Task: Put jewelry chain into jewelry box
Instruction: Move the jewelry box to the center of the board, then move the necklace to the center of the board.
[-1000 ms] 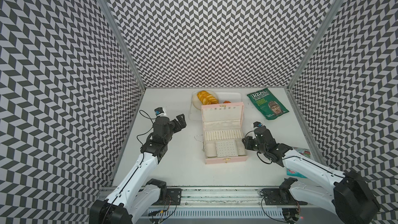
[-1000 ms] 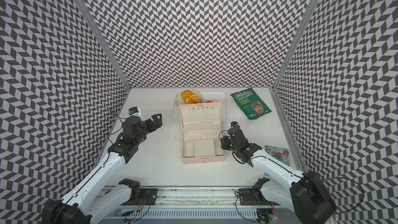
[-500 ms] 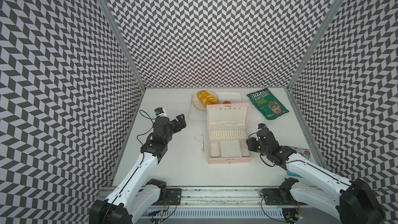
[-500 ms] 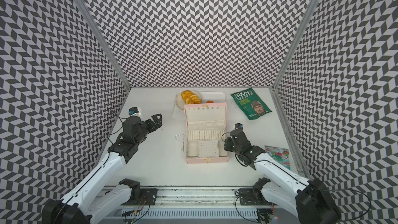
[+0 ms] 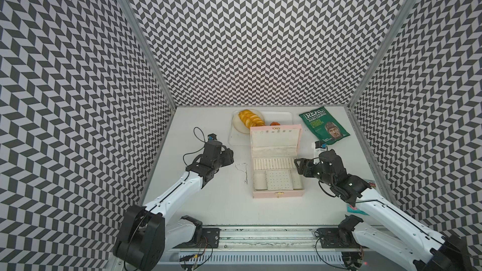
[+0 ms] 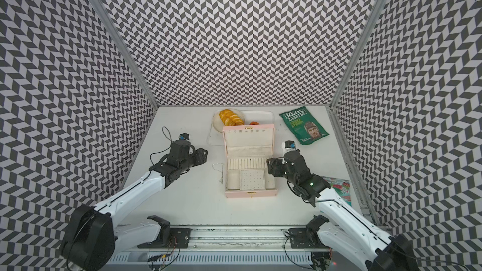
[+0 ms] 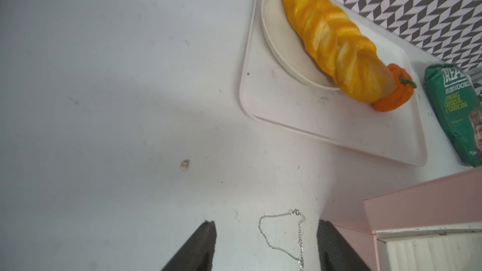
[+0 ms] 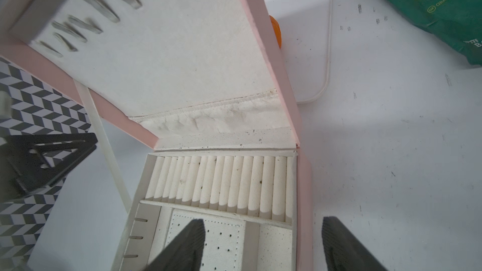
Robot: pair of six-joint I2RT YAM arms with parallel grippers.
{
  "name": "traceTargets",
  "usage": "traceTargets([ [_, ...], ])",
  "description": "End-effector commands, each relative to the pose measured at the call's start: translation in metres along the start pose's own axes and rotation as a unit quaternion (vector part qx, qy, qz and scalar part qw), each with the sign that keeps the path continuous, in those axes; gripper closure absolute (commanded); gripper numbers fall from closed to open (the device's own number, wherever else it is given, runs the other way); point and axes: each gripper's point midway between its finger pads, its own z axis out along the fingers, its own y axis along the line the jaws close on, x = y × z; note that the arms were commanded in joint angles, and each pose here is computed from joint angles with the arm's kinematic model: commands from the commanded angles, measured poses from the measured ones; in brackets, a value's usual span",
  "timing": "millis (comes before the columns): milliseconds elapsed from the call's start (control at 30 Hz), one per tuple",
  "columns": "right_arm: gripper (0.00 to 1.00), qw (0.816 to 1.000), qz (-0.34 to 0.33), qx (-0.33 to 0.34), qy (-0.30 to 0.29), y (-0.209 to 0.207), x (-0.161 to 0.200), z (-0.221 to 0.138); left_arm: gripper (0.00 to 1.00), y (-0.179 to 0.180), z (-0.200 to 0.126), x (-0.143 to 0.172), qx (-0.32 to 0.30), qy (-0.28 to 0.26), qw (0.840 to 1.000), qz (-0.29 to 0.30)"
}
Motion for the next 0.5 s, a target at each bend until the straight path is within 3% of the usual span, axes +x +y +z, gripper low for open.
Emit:
traceTargets([
  [0, 0.13, 1.0, -0.006, -0.003, -0.03, 0.004, -0.016, -0.01, 0.44, -0.012, 0.009, 0.005, -0.015, 0.018, 0.999, 0.026],
  [100, 0.12, 0.999, -0.004, -0.007, -0.044, 0.003, -0.019, -0.012, 0.65, -0.025, 0.023, 0.012, -0.017, 0.035, 0.998, 0.043],
  [367, 0.12, 0.997, 0.001, 0.005, -0.073, -0.004, -0.025, -0.018, 1.0, -0.041, 0.06, 0.033, -0.004, 0.086, 0.996, 0.034],
  [467, 0.09, 0.997, 0.004, 0.013, -0.081, -0.007, -0.027, -0.02, 1.0, -0.035, 0.071, 0.049, -0.014, 0.112, 0.993, 0.023],
])
